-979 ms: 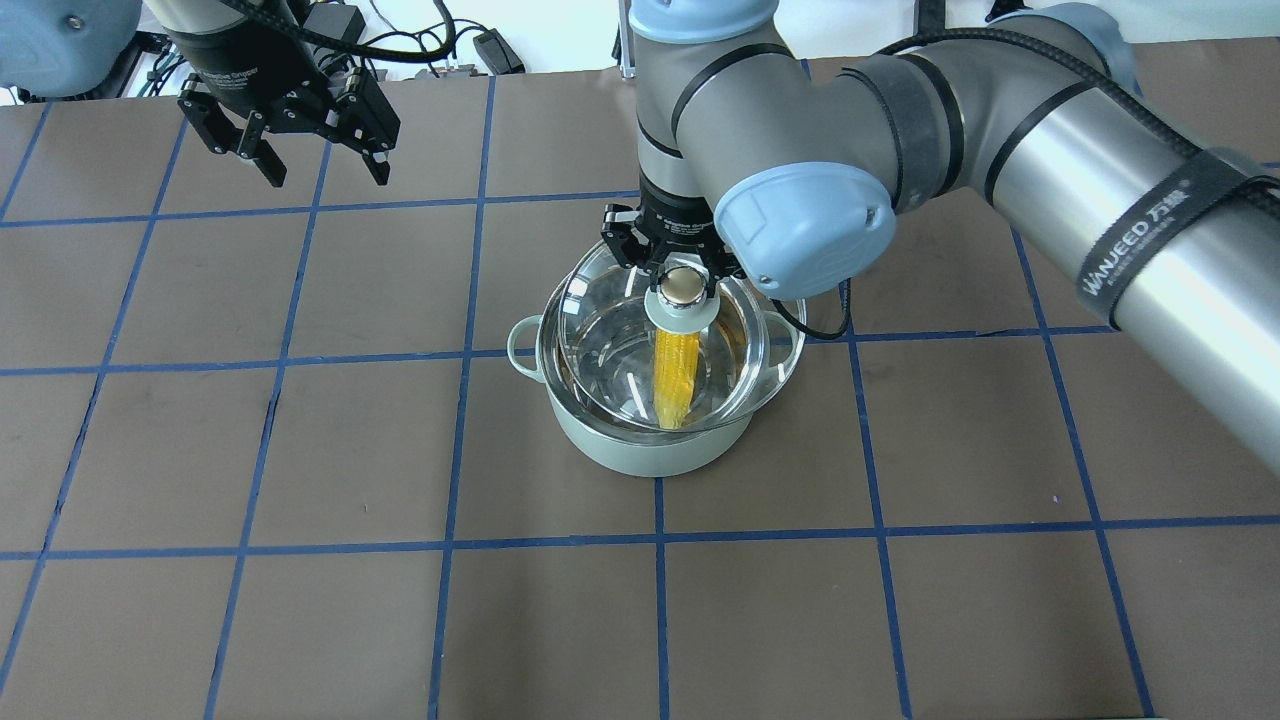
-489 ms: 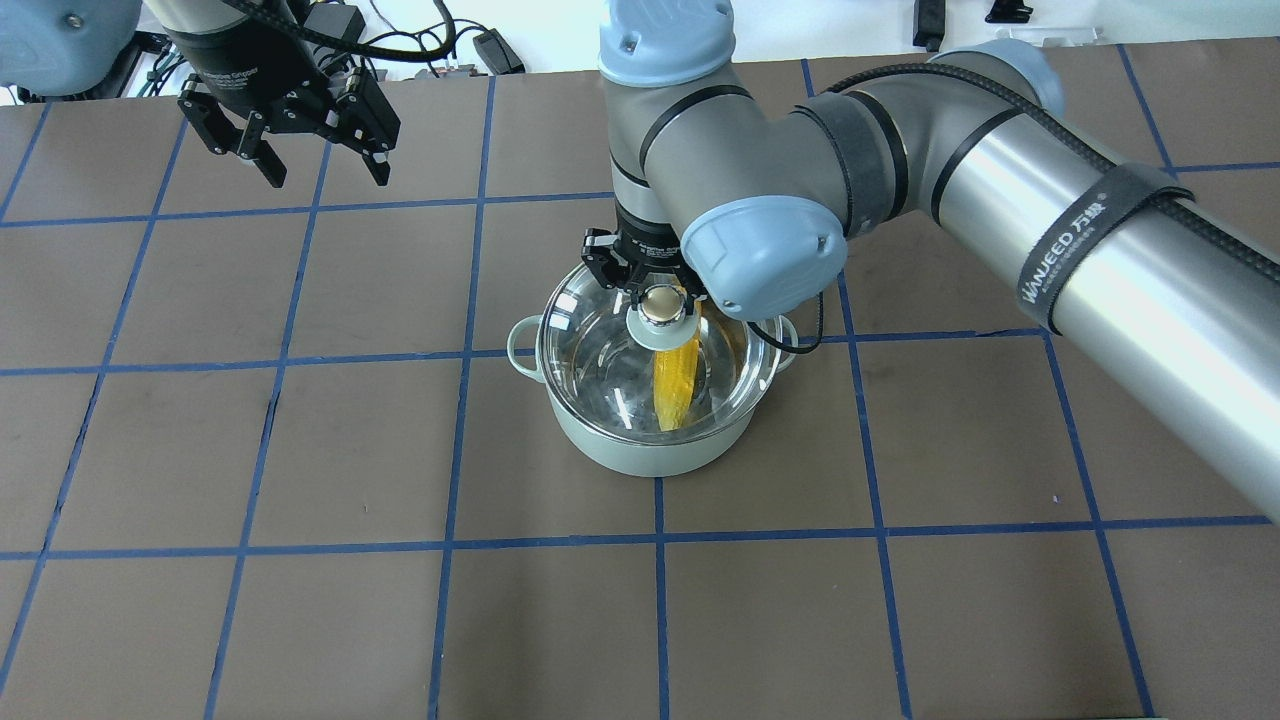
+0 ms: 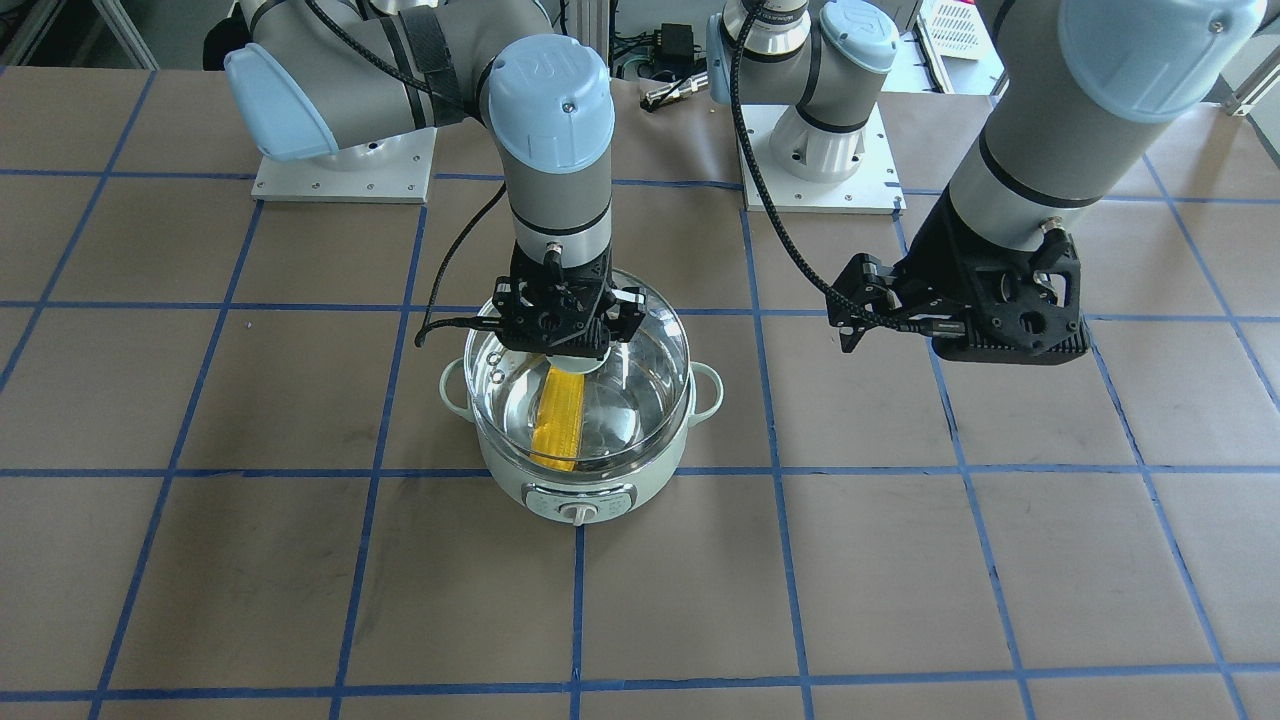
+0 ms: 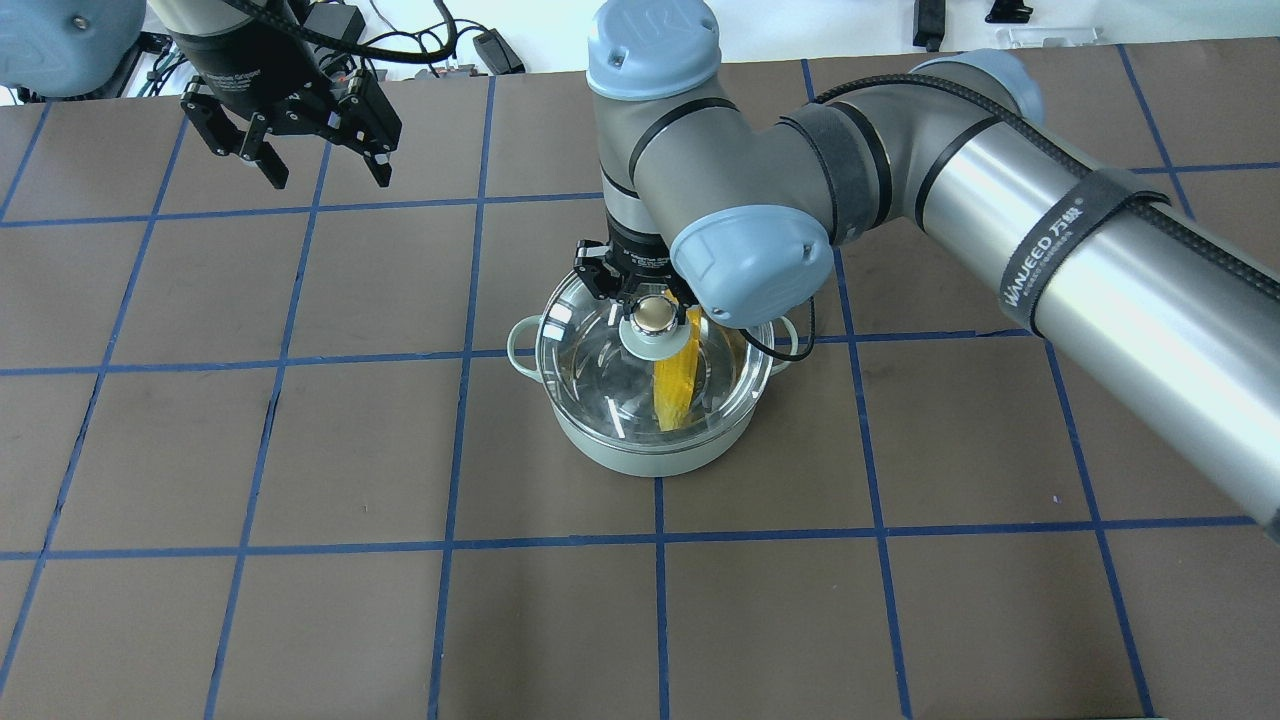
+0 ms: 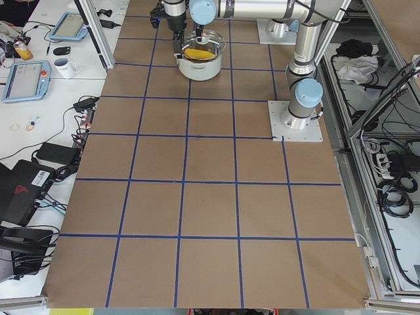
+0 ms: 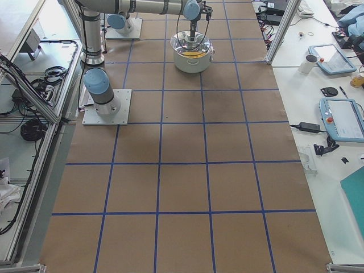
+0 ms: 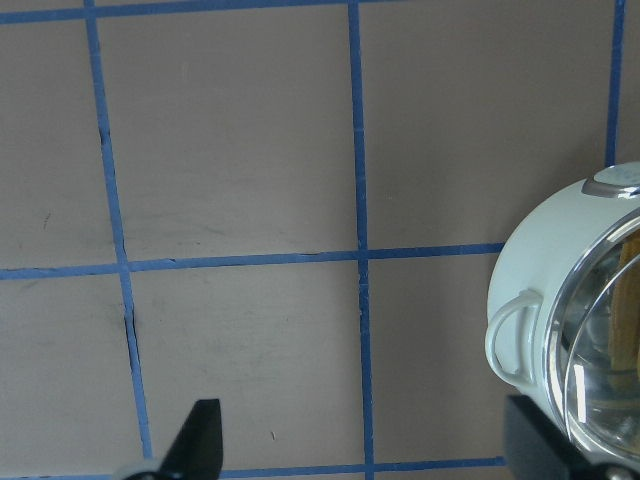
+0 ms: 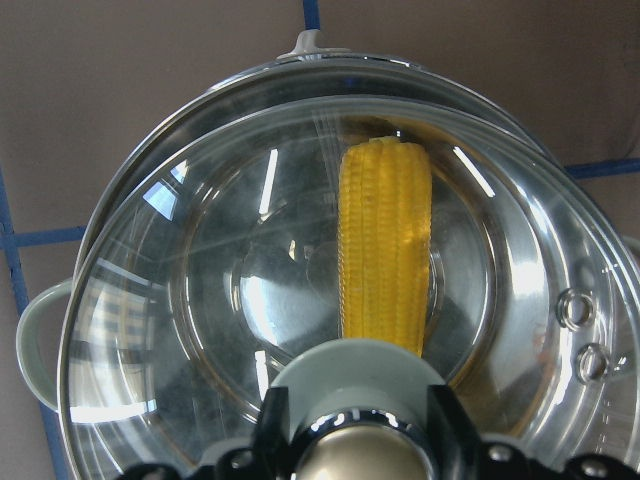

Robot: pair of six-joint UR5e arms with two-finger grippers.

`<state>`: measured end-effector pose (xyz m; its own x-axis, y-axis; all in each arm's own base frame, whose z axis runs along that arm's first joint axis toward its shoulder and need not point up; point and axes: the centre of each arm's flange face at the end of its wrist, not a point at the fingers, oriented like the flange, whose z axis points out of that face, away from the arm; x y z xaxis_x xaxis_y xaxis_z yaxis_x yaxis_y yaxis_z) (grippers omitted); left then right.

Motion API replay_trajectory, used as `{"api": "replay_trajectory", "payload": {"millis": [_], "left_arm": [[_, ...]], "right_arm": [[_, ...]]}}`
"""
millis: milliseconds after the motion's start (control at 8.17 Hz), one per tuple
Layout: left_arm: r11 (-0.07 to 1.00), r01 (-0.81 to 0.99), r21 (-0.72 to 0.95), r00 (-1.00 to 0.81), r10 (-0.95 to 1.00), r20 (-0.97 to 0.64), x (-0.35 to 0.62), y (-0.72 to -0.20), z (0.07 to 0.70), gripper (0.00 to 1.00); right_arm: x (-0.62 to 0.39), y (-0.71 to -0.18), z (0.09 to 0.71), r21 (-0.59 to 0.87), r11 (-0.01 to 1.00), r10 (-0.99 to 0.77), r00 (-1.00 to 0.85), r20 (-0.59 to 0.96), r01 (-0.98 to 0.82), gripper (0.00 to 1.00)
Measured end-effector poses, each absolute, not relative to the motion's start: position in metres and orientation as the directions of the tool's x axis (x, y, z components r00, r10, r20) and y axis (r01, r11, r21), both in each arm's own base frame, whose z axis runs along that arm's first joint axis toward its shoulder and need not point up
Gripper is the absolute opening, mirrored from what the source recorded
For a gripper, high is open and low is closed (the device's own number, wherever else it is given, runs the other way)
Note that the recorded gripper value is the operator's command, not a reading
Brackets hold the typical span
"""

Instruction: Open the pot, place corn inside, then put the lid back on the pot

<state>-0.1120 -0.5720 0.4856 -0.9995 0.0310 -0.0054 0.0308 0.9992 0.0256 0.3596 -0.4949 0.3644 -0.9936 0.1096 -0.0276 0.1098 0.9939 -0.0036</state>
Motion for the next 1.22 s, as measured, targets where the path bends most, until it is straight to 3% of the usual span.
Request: {"api": "replay_trajectory", "payload": {"millis": [1223], "left_arm": [[0.999,0.026,0.020,-1.000,0.026,-0.003,-0.112,-0.572,0.485,1.00]], "right_arm": [[0.362,-0.495,0.353,-0.008,0.997,0.079,-0.995,-0.053,0.080,0.17]]}}
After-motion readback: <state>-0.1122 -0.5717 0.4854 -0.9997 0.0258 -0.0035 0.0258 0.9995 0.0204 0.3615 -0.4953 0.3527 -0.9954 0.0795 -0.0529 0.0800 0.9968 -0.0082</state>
